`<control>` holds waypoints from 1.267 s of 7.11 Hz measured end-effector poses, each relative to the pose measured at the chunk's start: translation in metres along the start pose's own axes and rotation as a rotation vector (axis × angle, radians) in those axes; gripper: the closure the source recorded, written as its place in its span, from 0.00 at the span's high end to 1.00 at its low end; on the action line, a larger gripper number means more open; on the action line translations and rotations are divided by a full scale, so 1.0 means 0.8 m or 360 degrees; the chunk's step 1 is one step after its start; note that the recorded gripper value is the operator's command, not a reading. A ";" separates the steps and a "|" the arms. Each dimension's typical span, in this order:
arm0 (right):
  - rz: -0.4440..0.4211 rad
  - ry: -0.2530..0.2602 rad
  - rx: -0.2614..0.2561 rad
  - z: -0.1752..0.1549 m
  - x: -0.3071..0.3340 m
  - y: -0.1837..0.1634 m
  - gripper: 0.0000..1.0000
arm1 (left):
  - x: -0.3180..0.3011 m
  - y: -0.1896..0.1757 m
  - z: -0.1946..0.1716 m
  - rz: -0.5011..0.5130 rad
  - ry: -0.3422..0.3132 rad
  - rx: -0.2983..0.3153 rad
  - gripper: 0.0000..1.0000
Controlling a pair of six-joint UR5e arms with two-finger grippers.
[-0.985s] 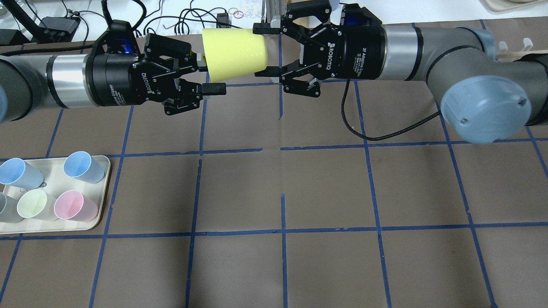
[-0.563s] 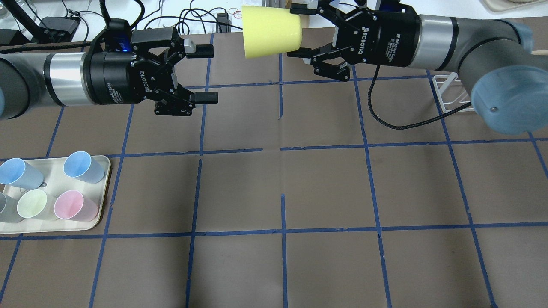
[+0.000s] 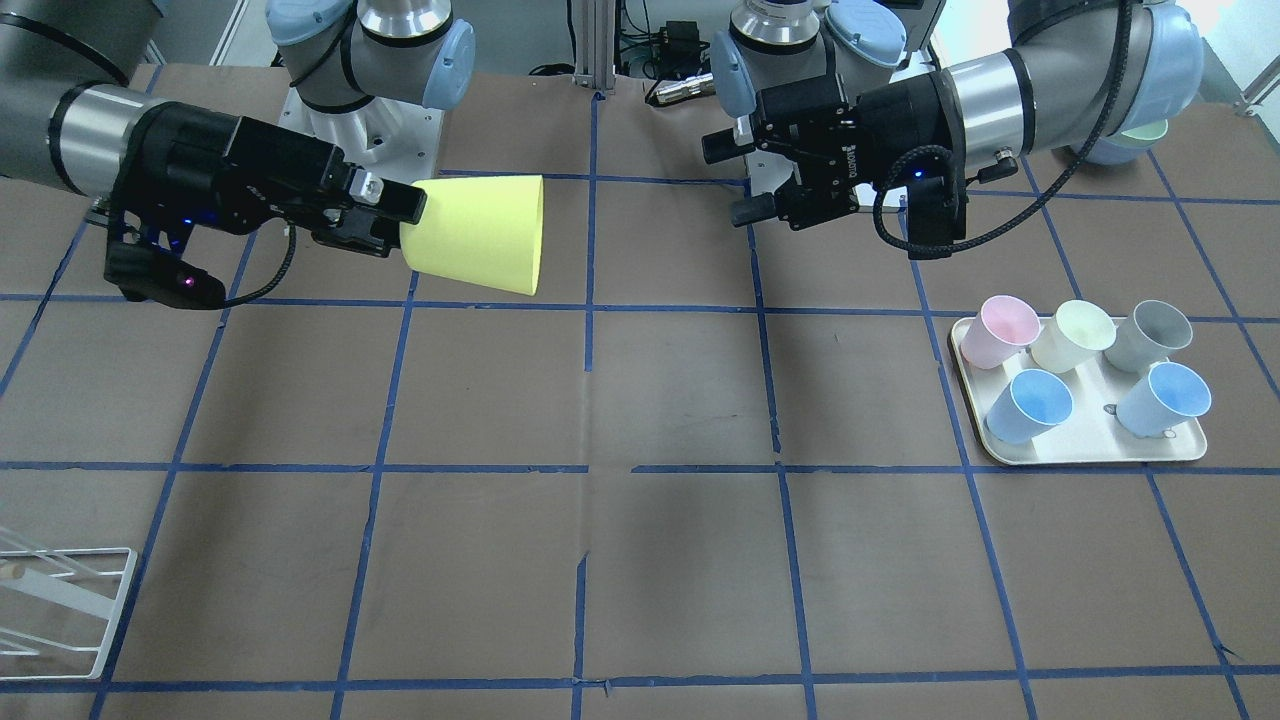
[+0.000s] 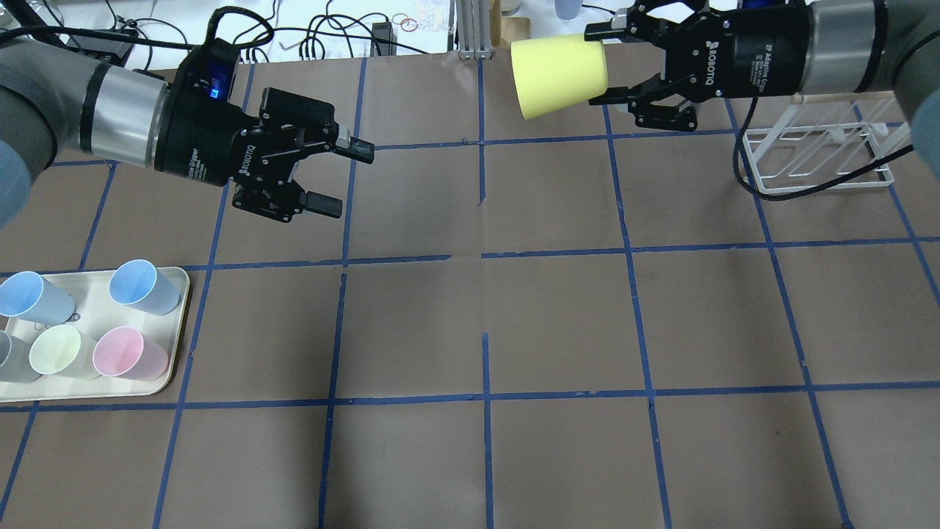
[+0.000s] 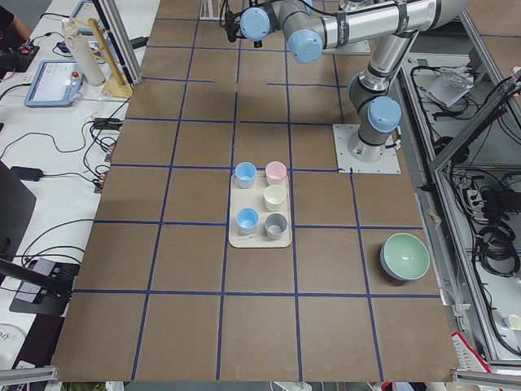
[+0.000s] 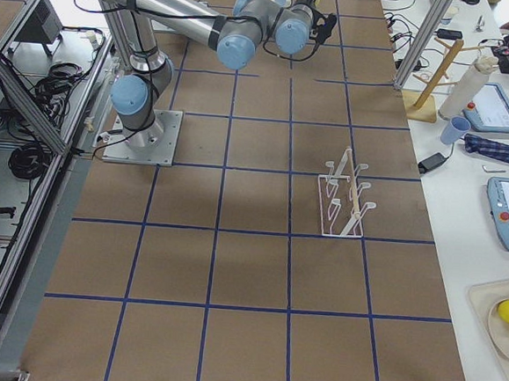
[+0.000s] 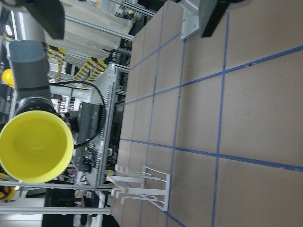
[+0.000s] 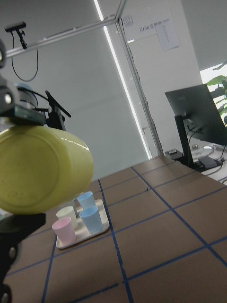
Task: Transfer IKEA cup to right arm and place on rack
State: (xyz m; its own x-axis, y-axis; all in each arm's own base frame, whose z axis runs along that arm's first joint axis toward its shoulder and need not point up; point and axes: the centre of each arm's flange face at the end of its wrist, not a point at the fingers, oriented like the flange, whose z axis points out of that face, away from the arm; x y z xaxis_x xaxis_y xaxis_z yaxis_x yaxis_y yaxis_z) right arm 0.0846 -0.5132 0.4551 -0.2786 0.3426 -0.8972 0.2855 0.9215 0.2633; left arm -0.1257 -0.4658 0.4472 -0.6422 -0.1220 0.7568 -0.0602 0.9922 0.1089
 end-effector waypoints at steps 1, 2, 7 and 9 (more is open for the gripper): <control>-0.0050 0.0288 0.0042 -0.012 0.003 0.006 0.00 | 0.007 0.002 0.009 0.0035 -0.0279 0.0017 1.00; -0.0105 0.0581 0.0090 -0.027 0.005 0.014 0.00 | 0.015 0.004 0.008 0.0068 -0.0554 0.0042 1.00; -0.0598 0.1538 0.0161 -0.105 0.008 0.011 0.00 | 0.050 0.000 -0.052 0.0064 -0.1273 0.0222 1.00; -0.0785 0.1630 0.0214 -0.146 0.014 -0.017 0.00 | 0.057 -0.010 -0.057 0.0079 -0.1314 0.0321 1.00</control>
State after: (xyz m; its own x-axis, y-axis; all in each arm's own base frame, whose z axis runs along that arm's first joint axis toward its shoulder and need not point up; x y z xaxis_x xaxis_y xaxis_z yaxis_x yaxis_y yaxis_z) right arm -0.0295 -0.5003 0.4827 -0.9862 -0.0059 -0.1656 0.0164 0.9910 -0.1327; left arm -0.1198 -0.4806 0.5104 -0.9944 -0.0990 0.0365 -0.1019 0.9909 -0.0880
